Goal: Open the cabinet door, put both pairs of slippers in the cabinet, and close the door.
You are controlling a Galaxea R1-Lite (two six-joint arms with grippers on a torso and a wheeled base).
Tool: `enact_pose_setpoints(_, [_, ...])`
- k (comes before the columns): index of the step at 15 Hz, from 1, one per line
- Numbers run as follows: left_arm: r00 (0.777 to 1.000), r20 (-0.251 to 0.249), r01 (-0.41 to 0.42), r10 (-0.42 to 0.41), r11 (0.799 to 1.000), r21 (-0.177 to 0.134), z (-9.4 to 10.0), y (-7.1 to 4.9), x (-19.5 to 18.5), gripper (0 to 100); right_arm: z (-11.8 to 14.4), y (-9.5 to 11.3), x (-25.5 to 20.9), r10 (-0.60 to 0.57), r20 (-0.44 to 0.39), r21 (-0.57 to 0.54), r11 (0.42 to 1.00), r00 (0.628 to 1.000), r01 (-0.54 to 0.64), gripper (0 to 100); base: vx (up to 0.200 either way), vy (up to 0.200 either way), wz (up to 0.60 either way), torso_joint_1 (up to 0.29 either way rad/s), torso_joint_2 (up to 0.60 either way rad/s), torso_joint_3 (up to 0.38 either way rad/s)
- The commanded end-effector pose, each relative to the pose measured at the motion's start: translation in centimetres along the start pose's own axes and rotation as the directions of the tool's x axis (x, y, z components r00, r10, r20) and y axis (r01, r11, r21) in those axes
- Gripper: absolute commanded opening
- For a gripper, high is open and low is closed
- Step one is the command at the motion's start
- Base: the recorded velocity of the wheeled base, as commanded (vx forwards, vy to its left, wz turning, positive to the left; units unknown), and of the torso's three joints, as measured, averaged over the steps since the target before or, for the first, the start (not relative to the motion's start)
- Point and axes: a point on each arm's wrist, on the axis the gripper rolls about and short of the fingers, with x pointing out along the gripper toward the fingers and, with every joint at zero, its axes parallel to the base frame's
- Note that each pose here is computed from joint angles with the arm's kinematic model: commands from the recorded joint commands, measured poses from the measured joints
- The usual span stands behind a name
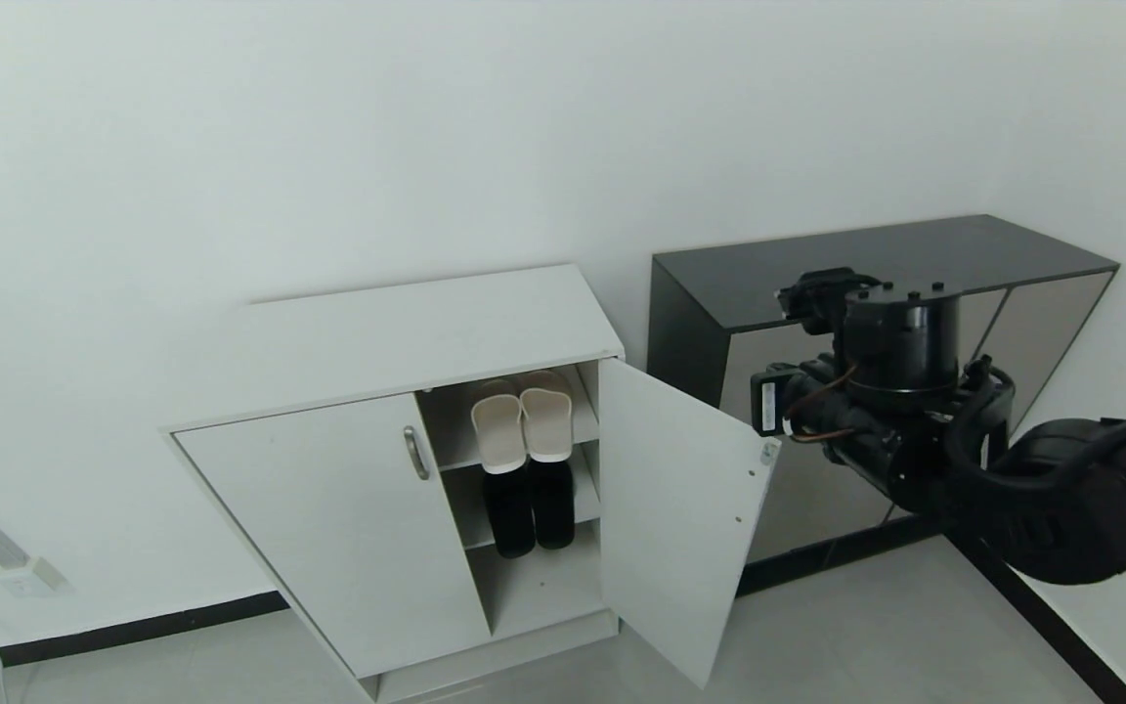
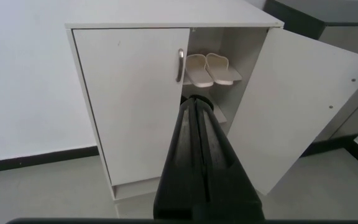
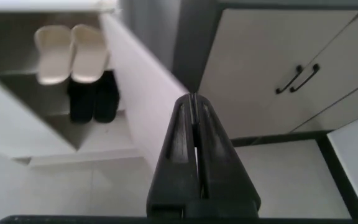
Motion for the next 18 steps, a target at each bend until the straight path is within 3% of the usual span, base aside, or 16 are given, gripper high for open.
enact_pose_setpoints(1, [1.000,0.000,0.000,0.000,1.000,0.000,0.0,0.0,0.0,0,0.2,-1.5,2.7,-0.040,-0.021,0.004,0.999,0.999,0.040,0,0.000,0.000,0.00,0.000,0.00,0.000])
enact_pose_setpoints(10, [1.000,-0.002,0.000,0.000,1.000,0.000,0.0,0.0,0.0,0,-0.2,-4.8,11.8,-0.096,-0.066,0.056,0.993,0.993,0.100,0,0.000,0.000,0.00,0.000,0.00,0.000])
enact_pose_setpoints(18, [1.000,0.000,0.000,0.000,1.000,0.000,0.0,0.0,0.0,0,-2.5,-5.3,13.2,-0.012,-0.159,0.134,0.990,0.987,0.034,0,0.000,0.000,0.00,0.000,0.00,0.000])
